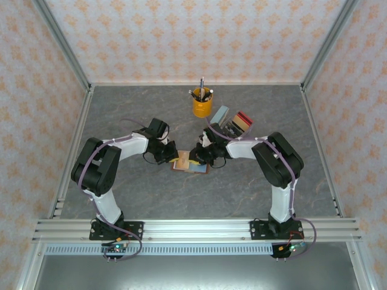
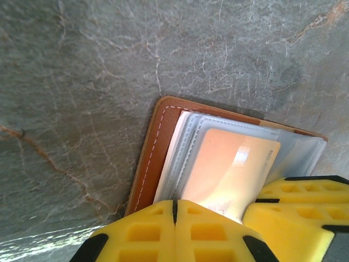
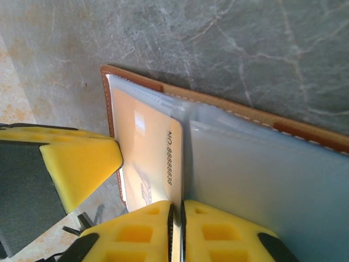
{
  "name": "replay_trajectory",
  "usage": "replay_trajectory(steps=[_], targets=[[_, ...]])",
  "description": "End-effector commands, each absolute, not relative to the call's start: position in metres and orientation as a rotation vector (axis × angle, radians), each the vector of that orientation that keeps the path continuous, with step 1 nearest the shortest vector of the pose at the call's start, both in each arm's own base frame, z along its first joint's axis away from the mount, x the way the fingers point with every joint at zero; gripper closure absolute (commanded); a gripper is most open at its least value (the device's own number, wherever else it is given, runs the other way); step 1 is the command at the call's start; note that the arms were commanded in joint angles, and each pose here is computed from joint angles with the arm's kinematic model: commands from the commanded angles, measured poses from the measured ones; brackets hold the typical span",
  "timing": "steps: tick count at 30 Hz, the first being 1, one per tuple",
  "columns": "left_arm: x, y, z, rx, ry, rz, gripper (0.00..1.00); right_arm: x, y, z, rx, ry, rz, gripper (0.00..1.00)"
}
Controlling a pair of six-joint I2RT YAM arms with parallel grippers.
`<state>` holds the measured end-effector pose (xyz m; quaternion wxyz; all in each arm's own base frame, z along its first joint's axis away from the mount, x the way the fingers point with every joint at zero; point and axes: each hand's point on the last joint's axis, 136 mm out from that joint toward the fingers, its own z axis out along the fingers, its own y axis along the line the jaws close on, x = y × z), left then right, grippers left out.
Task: Take the credit cards out of the card holder
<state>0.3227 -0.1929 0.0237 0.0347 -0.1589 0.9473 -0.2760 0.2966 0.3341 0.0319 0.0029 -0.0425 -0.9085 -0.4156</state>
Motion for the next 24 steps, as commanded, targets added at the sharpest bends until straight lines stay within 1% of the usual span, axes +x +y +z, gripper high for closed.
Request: replay_trajectory(steps=[1, 8, 12, 14, 17, 20, 24], targets=[[0.308, -0.182, -0.003, -0.554, 2.989, -0.743, 0.95, 0.304, 0.346, 0.036, -0.114, -2.821, -1.383, 0.88], [0.306, -0.183, -0.004, -0.557, 2.988, -0.753, 0.95, 0.307, 0.35, 0.041, -0.131, -2.801, -1.437, 0.92], [0.305, -0.181, -0.004, -0.558, 2.988, -0.745, 0.94, 0.309, 0.35, 0.047, -0.147, -2.802, -1.459, 0.99], [0.305, -0.18, -0.002, -0.551, 2.982, -0.735, 0.91, 0.308, 0.349, 0.05, -0.155, -2.808, -1.456, 1.0], [0.31, -0.182, 0.008, -0.534, 2.948, -0.767, 0.81, 0.306, 0.344, 0.05, -0.165, -2.815, -1.43, 1.0], [0.313, -0.183, 0.016, -0.518, 2.925, -0.781, 0.75, 0.301, 0.336, 0.045, -0.181, -2.829, -1.368, 1.0], [0.313, -0.181, 0.014, -0.529, 2.923, -0.78, 0.72, 0.299, 0.326, 0.039, -0.208, -2.846, -1.317, 1.0]])
